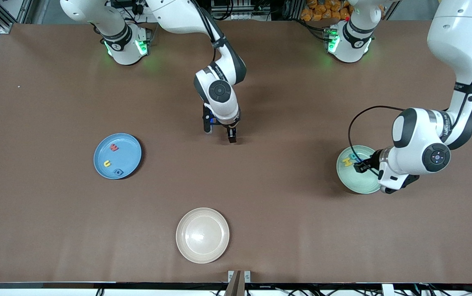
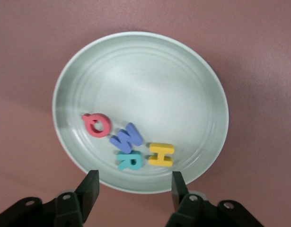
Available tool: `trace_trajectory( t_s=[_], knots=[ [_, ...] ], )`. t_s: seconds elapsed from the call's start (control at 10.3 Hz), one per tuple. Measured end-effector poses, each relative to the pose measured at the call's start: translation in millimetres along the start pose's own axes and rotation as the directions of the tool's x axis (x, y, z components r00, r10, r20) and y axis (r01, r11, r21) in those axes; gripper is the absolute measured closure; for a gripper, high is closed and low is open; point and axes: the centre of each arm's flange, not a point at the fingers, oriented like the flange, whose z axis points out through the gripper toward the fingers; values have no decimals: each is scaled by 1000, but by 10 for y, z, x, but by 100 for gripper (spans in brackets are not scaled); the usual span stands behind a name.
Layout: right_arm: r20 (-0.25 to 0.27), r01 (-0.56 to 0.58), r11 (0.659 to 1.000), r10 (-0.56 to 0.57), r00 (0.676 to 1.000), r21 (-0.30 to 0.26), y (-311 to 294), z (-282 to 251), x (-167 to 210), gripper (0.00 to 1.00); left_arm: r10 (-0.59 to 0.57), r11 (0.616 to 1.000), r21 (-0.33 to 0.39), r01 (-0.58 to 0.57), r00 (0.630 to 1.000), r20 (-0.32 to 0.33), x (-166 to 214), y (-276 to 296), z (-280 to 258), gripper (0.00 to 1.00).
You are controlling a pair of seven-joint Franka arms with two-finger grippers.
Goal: Sort upper and lower case letters into plates
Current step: 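Grasp the blue E with the right gripper while the left gripper withdraws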
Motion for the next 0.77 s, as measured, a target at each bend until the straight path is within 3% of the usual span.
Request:
trace_trajectory(
  t_s=[0.29,0.39,0.48,0.77],
  knots=[
    [-21,53,999,-53,998,0,64,-39,-78,67,81,996,20,-82,996,20,-128,-190,-409,17],
    [-20,67,998,-67,998,2,59,-59,-80,68,111,993,25,-111,994,13,-178,-280,-608,15],
    [-20,94,996,-94,995,-1,60,-72,-81,72,130,991,29,-129,992,-8,-232,-350,-827,5],
    [-34,202,979,-201,979,34,-189,-177,117,73,169,985,37,-166,982,-83,-482,-441,-1435,0]
  ],
)
